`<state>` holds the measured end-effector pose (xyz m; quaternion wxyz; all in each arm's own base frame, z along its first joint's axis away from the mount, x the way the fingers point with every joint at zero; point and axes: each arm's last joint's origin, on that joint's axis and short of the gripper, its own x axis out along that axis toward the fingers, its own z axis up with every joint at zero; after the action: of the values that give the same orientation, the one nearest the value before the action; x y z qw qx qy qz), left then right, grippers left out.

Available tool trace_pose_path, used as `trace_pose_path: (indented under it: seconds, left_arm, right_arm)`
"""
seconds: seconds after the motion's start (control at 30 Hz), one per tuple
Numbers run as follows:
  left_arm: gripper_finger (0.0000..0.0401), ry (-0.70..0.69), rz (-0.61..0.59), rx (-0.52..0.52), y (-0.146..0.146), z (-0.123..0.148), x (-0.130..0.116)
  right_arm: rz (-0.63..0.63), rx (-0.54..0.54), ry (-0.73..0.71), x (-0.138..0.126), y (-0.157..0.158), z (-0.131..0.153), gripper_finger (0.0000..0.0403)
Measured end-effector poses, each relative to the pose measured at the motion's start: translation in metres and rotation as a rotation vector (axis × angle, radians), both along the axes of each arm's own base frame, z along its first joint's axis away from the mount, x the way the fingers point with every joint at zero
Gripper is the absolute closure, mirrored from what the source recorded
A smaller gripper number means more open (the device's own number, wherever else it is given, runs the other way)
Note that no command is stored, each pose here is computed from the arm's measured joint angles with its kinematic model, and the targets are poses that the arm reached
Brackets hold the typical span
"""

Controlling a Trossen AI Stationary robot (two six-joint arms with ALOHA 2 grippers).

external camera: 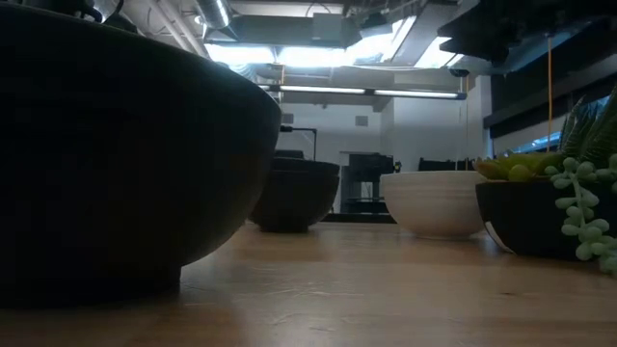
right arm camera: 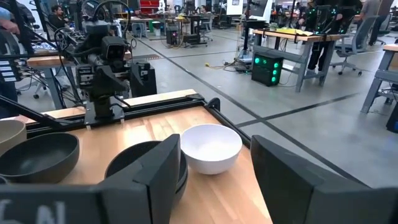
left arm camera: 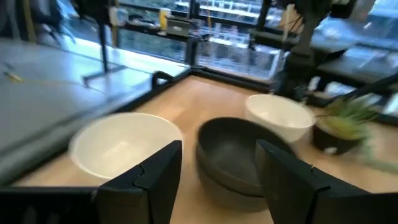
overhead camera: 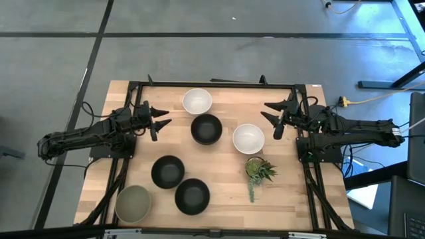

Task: Nest bowls inside each other
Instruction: Stack the middle black bowl on top of the other top black bowl

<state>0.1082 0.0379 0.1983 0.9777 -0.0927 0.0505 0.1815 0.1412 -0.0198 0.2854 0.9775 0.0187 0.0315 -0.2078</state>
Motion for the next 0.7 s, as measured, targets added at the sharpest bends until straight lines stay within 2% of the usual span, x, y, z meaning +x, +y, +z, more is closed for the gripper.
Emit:
trace_pose_path:
  seconds: [0.13, 0.27, 0.37, 0.43, 0.57, 0.7]
  left_arm:
    - [0.0204, -0.052, -0.022, -0.022, 0.000, 0.004, 0.001]
    - [0.0207, -0.035, -0.156, -0.109, -0.006, 0.016, -0.001]
    - [0.0208, 0.116, -0.195, -0.164, -0.010, 0.026, -0.002]
    - [0.0208, 0.250, -0.173, -0.191, -0.011, 0.027, -0.002]
    - [0.0208, 0.342, -0.198, -0.203, -0.015, 0.048, 0.004]
    - [0.0208, 0.444, -0.258, -0.216, -0.021, 0.056, 0.019]
  right_arm:
    - [0.000, 0.001, 0.000, 0.000, 0.000, 0.000, 0.0205]
    - [-0.001, 0.002, 0.000, 0.000, 0.000, 0.000, 0.0205]
    - [-0.001, 0.003, 0.000, 0.000, 0.000, 0.000, 0.0205]
    - [-0.001, 0.003, 0.001, 0.000, 0.000, 0.000, 0.0205]
    - [-0.001, 0.003, 0.004, 0.000, 0.000, -0.001, 0.0205]
    - [-0.001, 0.003, 0.006, 0.000, 0.000, -0.001, 0.0205]
